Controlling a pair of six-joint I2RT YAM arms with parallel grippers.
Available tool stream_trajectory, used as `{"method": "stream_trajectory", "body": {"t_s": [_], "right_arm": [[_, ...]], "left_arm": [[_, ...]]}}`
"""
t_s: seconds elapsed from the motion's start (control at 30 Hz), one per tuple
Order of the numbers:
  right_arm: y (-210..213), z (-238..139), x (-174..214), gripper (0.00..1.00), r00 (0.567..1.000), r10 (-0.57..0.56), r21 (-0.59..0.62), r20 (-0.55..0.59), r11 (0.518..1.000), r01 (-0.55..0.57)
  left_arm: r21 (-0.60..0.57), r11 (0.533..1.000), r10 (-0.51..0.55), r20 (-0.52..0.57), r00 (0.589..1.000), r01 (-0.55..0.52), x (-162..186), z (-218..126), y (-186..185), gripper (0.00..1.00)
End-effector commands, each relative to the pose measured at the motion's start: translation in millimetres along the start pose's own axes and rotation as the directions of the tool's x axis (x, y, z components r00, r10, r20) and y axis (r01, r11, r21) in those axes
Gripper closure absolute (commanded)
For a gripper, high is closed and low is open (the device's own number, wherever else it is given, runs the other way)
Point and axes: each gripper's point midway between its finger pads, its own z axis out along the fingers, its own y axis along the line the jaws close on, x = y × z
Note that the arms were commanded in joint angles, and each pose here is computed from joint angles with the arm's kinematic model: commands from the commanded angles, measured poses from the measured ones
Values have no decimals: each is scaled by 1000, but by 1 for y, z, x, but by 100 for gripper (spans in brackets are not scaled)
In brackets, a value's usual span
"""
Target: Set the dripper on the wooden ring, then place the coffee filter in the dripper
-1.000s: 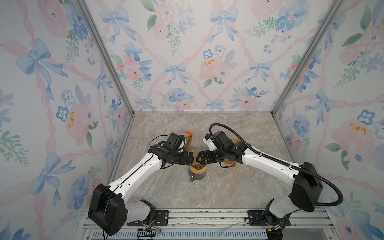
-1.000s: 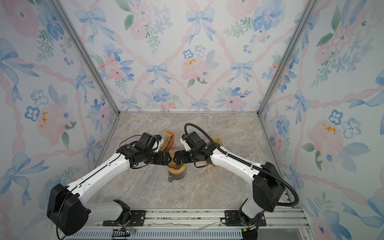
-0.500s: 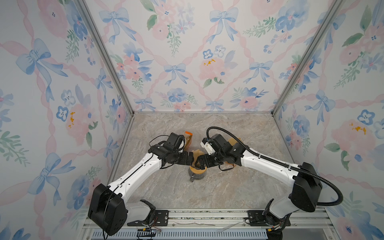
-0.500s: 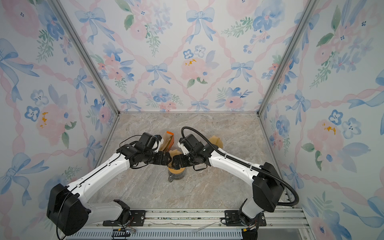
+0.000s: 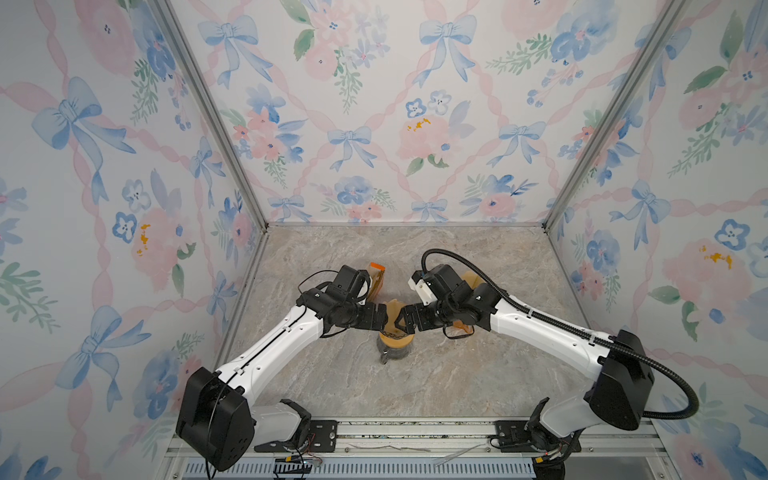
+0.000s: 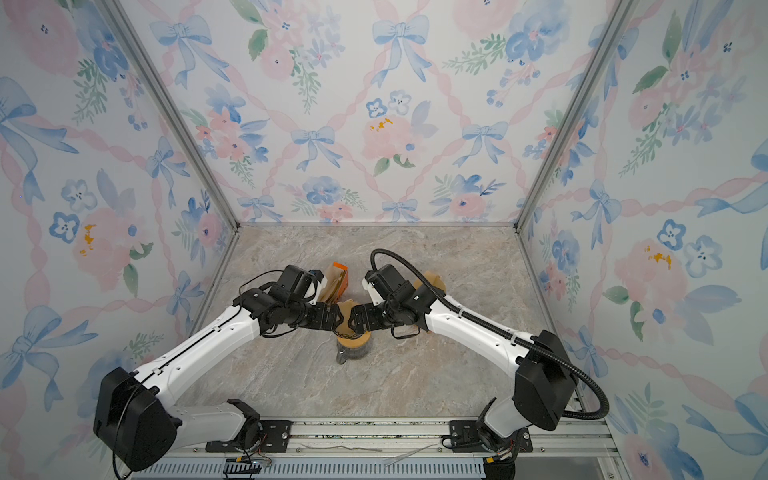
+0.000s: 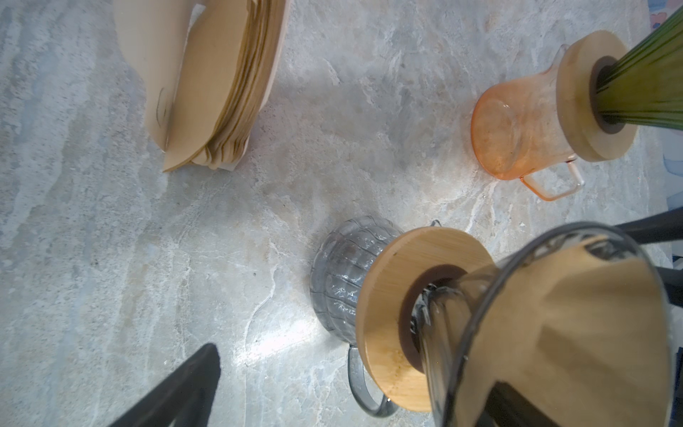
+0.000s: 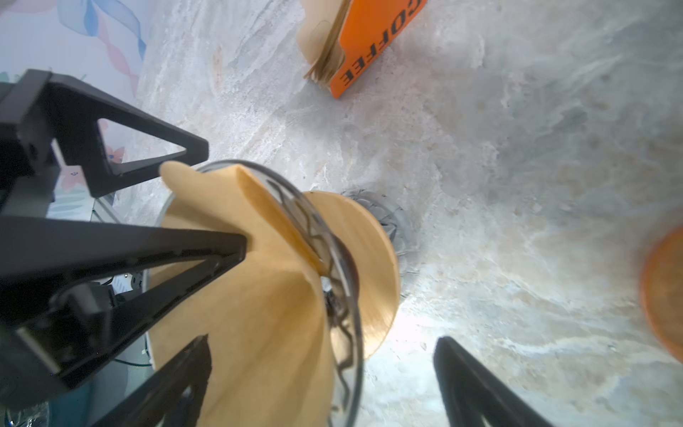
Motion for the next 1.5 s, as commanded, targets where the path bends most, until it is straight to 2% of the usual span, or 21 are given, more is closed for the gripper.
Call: {"method": "stream_trajectory", "body": {"t_s": [0.0,0.6,1.47], "right_arm": [[-15,-8,-6,4,1000,25,77,7,997,-26],[-49,14,-14,4,999,42,188,-17,981,-39],[-60,20,0,4,997,67,210,-31,976,-59]], "left_arm": [[6,1000,9,-4,1000,-9,0,-2,-3,2],[-4,1000,-3,-16,1000,3,-4,2,0,2],[-27,999,-32,-51,998,31,3,12,9,2]]}}
